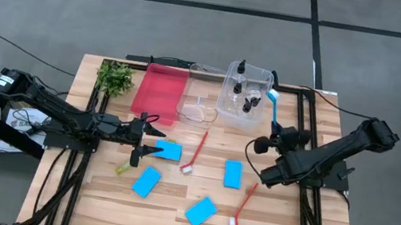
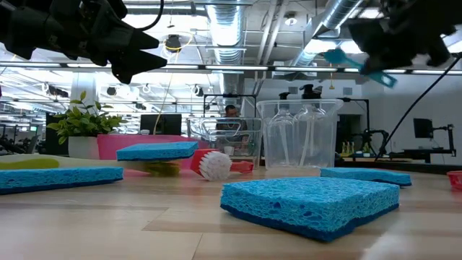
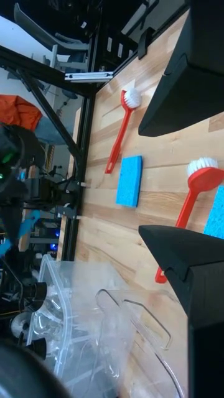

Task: Pick & Place Kitchen Sink Supplies
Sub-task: Put the blue dish brush into the left transparent bin

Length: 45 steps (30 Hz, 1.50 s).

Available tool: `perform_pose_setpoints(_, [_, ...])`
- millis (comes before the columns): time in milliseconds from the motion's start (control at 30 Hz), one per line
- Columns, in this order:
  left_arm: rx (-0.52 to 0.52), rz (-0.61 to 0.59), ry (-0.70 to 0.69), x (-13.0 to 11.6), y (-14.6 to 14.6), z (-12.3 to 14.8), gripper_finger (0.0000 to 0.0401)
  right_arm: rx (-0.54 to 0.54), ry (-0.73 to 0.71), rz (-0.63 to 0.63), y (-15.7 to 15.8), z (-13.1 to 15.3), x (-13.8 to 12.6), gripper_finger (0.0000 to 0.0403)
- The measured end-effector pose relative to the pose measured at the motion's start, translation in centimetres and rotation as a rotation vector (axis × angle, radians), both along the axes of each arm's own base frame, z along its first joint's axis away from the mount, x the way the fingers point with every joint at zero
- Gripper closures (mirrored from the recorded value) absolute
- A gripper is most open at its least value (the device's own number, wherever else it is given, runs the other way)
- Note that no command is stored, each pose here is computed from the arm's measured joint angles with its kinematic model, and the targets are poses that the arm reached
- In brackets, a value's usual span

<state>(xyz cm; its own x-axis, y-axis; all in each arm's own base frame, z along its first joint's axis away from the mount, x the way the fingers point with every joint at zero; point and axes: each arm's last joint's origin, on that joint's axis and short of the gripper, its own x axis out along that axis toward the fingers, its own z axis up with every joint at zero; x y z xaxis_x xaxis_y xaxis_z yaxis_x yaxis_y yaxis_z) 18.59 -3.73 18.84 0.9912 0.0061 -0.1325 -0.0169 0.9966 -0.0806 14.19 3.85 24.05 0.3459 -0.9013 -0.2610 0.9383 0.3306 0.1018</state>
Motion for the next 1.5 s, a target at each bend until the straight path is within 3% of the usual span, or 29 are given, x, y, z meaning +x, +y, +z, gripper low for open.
perform_pose_setpoints(133, [-0.014, 0.035, -0.001, 0.0, 0.1, 0.0, 0.0153, -0.080, -0.024, 0.058, 0.5, 1.3, 0.9, 0.0386])
perform_pose_setpoints(300, [-0.015, 0.202, 0.009, -0.1, 0.6, -0.2, 0.0160, -0.145, -0.014, 0.100, 1.1, 2.5, 2.3, 0.0385])
perform_pose_setpoints(433, [0.001, 0.310, 0.011, -0.2, 0.9, -0.2, 0.0187, -0.179, 0.009, 0.121, 1.5, 3.2, 3.3, 0.0378])
perform_pose_setpoints(667, [0.023, 0.462, 0.012, -0.4, 1.3, -0.3, 0.0280, -0.216, 0.073, 0.152, 2.1, 3.7, 4.4, 0.0388])
perform_pose_setpoints(900, [0.041, 0.471, 0.044, -0.4, 1.3, -0.6, 0.0392, -0.224, 0.090, 0.157, 2.1, 3.8, 4.5, 0.0380])
perform_pose_setpoints(1033, [0.030, 0.434, 0.126, 0.0, 1.5, -0.4, 0.0395, -0.227, 0.095, 0.159, 2.1, 3.8, 4.5, 0.0390])
perform_pose_setpoints(1200, [-0.066, 0.357, 0.348, 0.5, 2.8, -0.1, 0.0396, -0.227, 0.096, 0.157, 2.1, 3.8, 4.5, 0.0379])
perform_pose_setpoints(1500, [-0.105, 0.549, 0.431, 0.6, 6.7, 1.0, 0.0397, -0.230, 0.103, 0.158, 2.1, 3.8, 4.5, 0.0391])
